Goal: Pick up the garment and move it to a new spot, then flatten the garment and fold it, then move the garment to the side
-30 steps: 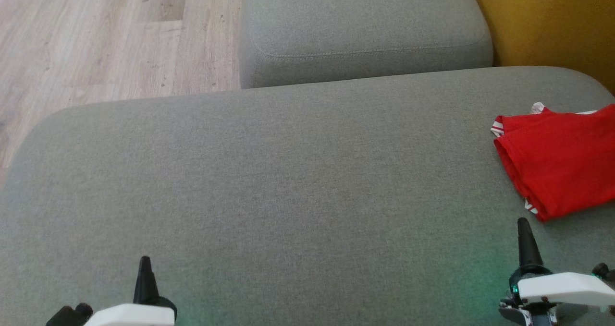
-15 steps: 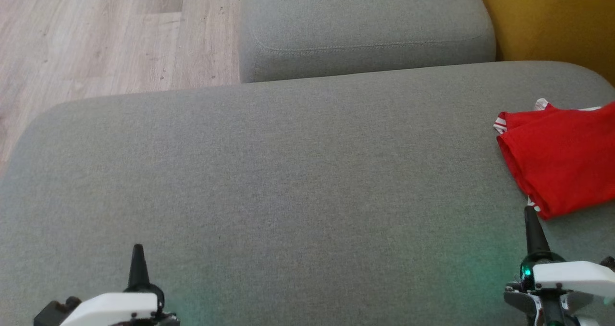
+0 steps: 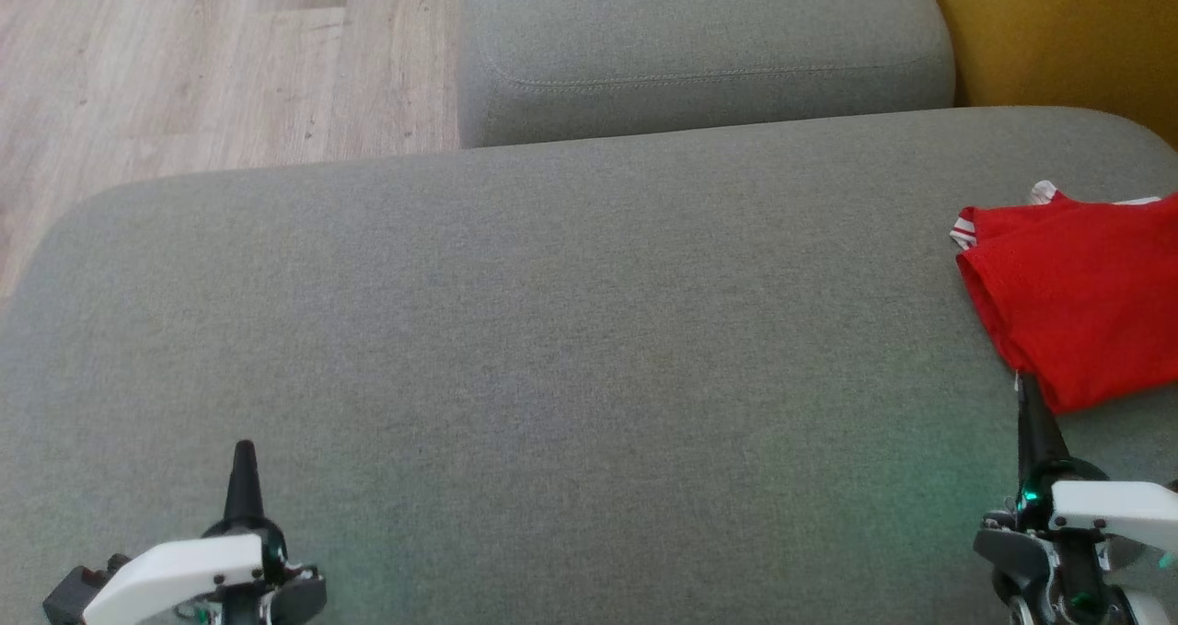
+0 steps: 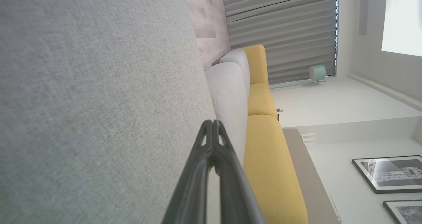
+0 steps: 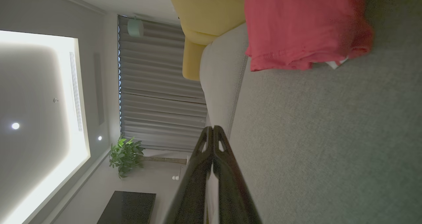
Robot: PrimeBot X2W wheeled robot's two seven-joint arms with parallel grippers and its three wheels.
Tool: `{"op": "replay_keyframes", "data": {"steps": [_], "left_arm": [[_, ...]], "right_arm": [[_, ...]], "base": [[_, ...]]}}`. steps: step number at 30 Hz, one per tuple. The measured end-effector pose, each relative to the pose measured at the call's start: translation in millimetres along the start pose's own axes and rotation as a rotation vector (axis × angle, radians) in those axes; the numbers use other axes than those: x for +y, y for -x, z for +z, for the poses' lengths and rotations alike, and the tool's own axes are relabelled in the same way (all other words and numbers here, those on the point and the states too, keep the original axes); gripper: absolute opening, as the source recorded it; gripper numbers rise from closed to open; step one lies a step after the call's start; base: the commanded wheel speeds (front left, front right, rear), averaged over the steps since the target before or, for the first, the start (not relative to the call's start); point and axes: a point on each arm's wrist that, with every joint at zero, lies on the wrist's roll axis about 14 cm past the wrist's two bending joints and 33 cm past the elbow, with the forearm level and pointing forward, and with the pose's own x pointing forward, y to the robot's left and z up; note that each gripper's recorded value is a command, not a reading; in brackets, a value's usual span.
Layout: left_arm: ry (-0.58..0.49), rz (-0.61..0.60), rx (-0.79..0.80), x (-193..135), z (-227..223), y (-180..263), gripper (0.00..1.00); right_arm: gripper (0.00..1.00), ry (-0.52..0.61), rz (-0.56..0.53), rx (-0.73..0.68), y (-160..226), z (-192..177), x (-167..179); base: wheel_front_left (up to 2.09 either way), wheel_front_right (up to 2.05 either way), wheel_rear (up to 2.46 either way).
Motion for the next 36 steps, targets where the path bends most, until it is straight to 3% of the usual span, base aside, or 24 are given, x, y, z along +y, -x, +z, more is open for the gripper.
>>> {"op": "replay_keyframes", "data": {"steps": [16, 36], "left_arm": [[0.181, -0.073, -0.013, -15.2, 11.2, -12.1, 0.0], [0.189, -0.08, -0.017, -17.1, 13.5, -13.1, 0.0]], "right_arm": [[0.0, -0.185, 0.035, -0.007, -11.9, 6.1, 10.7], [0.0, -0.192, 0.035, -0.01, -11.8, 6.2, 10.6]], "base": [[0.0, 0.0, 0.0], [0.0, 0.0, 0.0]]}}
